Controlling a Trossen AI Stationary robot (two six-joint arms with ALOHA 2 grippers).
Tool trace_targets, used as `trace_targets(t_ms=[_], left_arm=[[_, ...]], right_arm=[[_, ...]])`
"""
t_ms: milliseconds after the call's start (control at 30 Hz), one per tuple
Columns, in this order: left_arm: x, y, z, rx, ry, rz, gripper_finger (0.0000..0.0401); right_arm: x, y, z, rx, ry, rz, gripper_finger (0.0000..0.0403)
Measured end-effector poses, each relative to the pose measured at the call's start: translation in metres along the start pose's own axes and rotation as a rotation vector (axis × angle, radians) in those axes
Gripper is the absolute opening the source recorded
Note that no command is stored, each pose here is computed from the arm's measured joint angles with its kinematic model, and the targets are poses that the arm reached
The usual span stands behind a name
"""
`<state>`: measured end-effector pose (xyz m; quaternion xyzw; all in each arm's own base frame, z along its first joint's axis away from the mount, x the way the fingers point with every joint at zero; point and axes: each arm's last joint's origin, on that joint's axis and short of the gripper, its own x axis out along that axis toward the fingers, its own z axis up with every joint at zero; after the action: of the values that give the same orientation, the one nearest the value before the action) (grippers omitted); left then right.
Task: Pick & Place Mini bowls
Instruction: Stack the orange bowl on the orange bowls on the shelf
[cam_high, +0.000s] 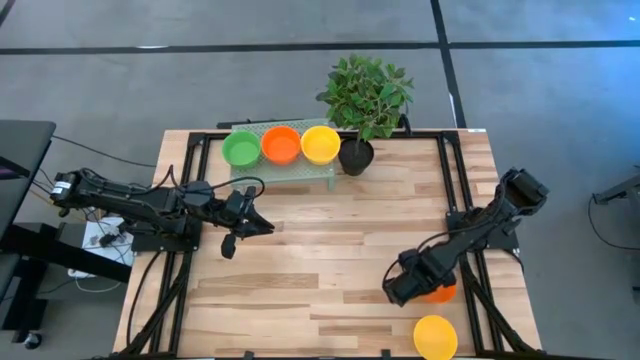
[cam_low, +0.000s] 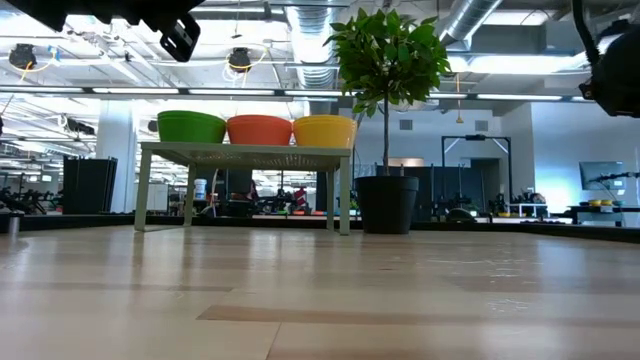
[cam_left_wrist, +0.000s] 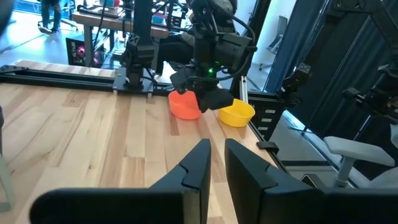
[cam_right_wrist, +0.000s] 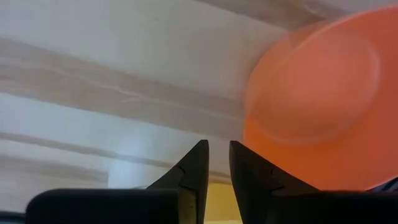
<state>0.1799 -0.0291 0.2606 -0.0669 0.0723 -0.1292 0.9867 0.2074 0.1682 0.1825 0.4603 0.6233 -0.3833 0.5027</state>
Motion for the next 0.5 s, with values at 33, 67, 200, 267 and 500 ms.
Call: trace_targets(t_ms=[33,67,200,267,500], left_arm=[[0.0,0.0,0.0,0.0,0.0,0.0,0.0049],[0.0,0.0,0.0002,0.0,-0.002,0.0,0.0049],[0.0,-0.0001,0.0005,0.0,-0.006,-0.001,0.0049],[0.0,-0.0001,0.0008,0.001,-0.008,-0.001,0.0049],[0.0,-0.0002,0.0014,0.002,-0.015,-0.002,0.0049]], right_arm=[[0.0,-0.0001,-0.0001,-0.011,0.003,-0.002,0.0059],[0.0,-0.0004,0.0,-0.019,0.004,-0.005,0.0059],[0.0,-0.0026,0.0005,-0.021,-0.002,-0.028,0.0059],[-0.0001,-0.0037,0.0009,-0.032,-0.006,-0.038,0.0059],[-0.0074,-0.0018,-0.0015,-0.06,-0.007,-0.044,0.0059]])
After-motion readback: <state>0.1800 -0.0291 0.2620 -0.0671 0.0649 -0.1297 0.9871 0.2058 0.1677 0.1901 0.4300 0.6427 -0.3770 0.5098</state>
